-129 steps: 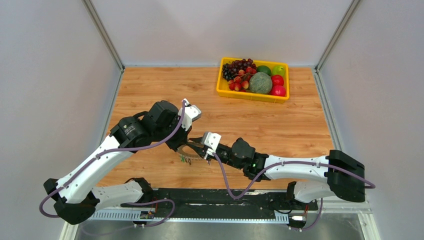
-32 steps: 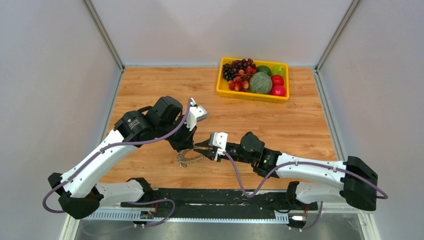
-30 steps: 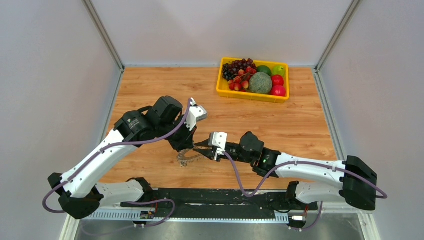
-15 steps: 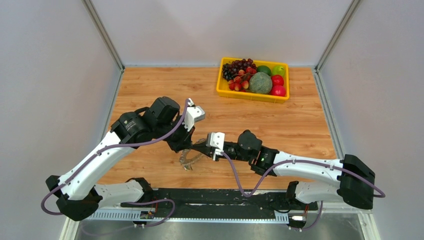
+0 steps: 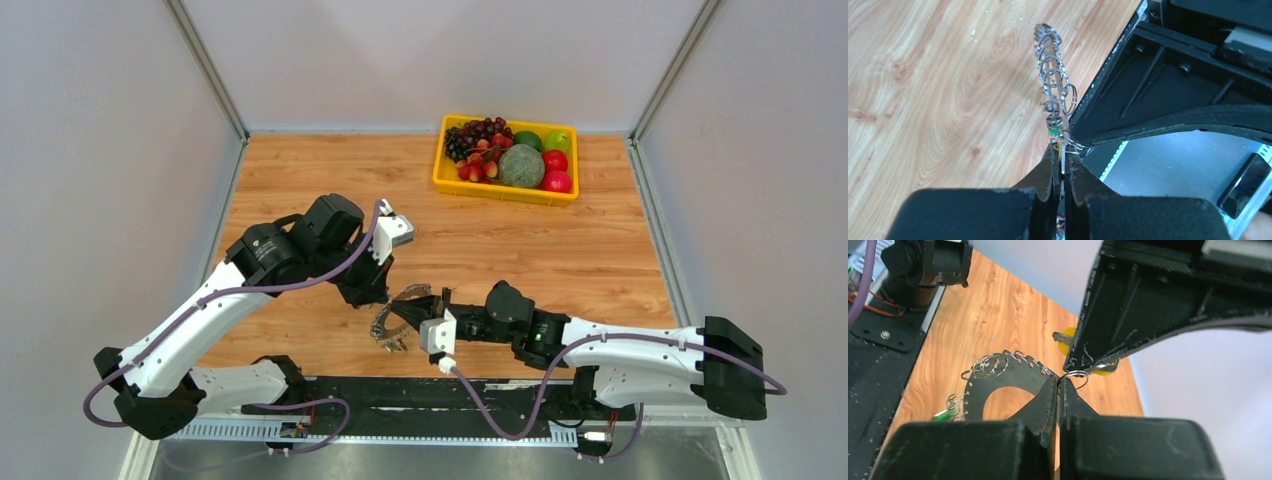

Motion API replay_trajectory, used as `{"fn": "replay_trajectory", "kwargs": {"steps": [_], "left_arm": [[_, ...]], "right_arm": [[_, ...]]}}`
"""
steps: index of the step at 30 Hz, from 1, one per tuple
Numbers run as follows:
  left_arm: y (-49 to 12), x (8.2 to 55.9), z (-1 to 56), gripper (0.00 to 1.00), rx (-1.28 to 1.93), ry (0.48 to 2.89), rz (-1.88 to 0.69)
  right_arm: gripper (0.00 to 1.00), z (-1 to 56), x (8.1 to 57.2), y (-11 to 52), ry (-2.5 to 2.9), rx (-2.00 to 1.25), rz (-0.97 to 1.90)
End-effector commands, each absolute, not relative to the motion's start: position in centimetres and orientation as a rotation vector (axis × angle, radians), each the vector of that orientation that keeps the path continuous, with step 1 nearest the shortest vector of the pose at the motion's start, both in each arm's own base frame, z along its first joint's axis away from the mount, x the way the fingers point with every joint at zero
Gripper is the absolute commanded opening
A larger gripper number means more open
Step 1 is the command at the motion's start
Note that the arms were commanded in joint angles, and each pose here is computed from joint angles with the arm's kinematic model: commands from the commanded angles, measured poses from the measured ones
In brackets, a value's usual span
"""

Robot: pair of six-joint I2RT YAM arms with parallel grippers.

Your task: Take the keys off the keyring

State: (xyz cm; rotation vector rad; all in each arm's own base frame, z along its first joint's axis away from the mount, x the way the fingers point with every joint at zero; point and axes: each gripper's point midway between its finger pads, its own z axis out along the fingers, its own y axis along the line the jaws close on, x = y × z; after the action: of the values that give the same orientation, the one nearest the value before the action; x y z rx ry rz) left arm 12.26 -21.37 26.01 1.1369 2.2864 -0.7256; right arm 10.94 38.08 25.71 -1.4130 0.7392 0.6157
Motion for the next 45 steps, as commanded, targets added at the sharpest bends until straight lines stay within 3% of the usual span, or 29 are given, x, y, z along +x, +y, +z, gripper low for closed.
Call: {"fn": "replay_trajectory", "kwargs": {"steps": [1,8,14,17,29,36,45], "left_arm": [[-22.9,13.1,27.9,0.0,1.102,2.199,-0.786],[-23.0,12.9,27.6,0.0,1.113,2.21,-0.797],[-22.8,13.1,28.0,0.0,1.121,2.178,-0.775],[-22.6,13.1,28.1,0.0,1.131,2.17,-0.765],[-22.5,13.1,28.2,0.0,1.147,2.157,-0.762],[-22.0,14.5,27.0,0.0,1.094,2.186,-0.665],[-20.4,23.1,23.3,0.0,0.742,2.273,-0.494]], "right_arm": [[0.0,25.8,9.2,38.1,0.55,-1.502,0.454],[0.01,26.0,9.7,38.2,0.527,-1.484,0.237],[0.39,27.6,10.1,38.0,0.779,-1.337,0.483],[0.45,28.0,10.3,37.3,0.868,-1.26,0.583],[0.3,29.7,12.3,36.4,1.061,-1.087,0.907],[0.36,28.7,15.4,35.1,1.231,-0.936,0.871],[0.4,24.5,20.5,29.9,1.609,-0.504,0.675]]}}
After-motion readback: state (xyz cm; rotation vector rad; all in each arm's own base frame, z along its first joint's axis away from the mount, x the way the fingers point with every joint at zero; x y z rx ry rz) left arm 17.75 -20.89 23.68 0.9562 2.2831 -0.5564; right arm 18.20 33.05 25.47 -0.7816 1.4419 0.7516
